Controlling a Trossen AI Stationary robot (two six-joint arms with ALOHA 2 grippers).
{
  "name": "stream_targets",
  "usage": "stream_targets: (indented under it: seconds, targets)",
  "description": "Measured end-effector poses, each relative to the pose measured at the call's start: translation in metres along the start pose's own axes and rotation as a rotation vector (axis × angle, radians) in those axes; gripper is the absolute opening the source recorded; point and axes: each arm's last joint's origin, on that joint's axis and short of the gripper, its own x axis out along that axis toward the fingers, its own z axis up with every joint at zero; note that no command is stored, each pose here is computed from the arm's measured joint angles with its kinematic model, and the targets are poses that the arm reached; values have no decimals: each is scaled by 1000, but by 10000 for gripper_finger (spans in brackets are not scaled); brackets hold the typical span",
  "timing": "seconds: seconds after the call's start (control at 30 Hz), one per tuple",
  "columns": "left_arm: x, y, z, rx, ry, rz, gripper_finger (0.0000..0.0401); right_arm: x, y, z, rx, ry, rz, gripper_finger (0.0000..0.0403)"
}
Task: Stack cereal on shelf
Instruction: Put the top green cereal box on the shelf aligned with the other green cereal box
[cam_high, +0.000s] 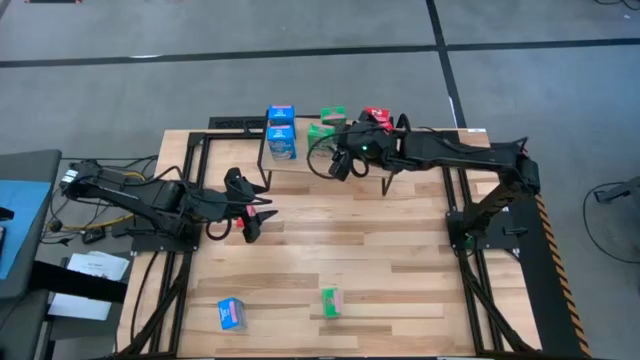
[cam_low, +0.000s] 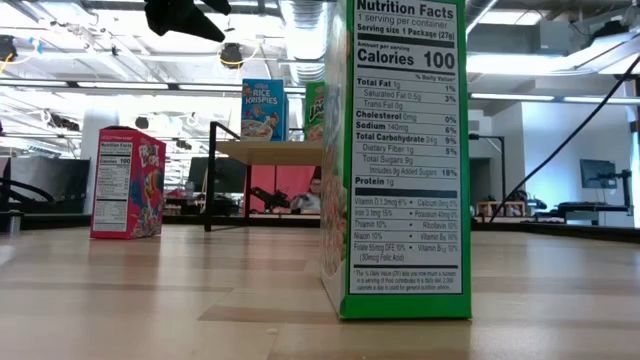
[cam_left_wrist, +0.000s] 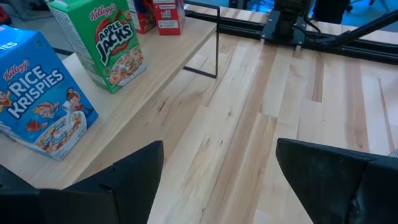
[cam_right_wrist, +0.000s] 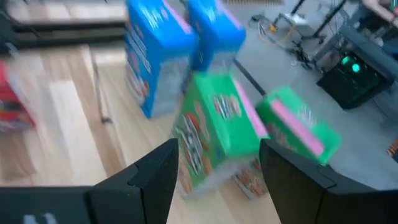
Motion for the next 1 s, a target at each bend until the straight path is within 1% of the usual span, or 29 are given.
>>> stream_targets:
  seconds: [0.07, 0.13, 0.2, 0.27, 0.33, 0.4, 0.5, 0.6, 0.7, 0.77, 0.83, 0.87, 0.97, 1.0]
  targets:
    - [2, -1, 0, 7, 2, 4, 303, -7, 1, 10, -24, -42, 9, 249]
    - [2, -1, -1, 19, 6, 11, 303, -12, 2, 17, -102, -64, 15, 249]
    - [5, -2, -1, 15, -2, 21, 303, -10, 3, 20, -171, -72, 13, 249]
    - [6, -2, -4, 28, 14, 32, 303, -8, -1, 19, -208, -65, 17, 249]
    - [7, -3, -3, 18, 0, 28, 303, -5, -7, 21, -227, -81, 60, 249]
    - [7, -3, -2, 24, -4, 27, 303, 0, -10, 20, -254, -81, 73, 249]
    - [7, -3, 0, 17, -23, 31, 303, 7, -10, 20, -311, -90, 74, 249]
    - [7, -3, 2, 33, -43, 40, 303, 13, -7, 27, -344, -159, 62, 249]
    - [7, -4, 4, 43, -61, 33, 303, 21, -3, 23, -415, -139, 64, 249]
    - [7, -4, 4, 55, -64, 36, 303, 24, 2, 34, -422, -184, 57, 249]
    - [7, -4, 5, 58, -72, 40, 303, 23, -2, 43, -422, -176, 52, 249]
    - [7, -4, 6, 63, -78, 47, 303, 23, -2, 53, -408, -207, 43, 249]
    - [8, -2, 6, 74, -80, 67, 303, 22, -5, 70, -403, -203, 44, 249]
    - [9, 0, 6, 73, -78, 74, 303, 23, -5, 78, -394, -221, 38, 249]
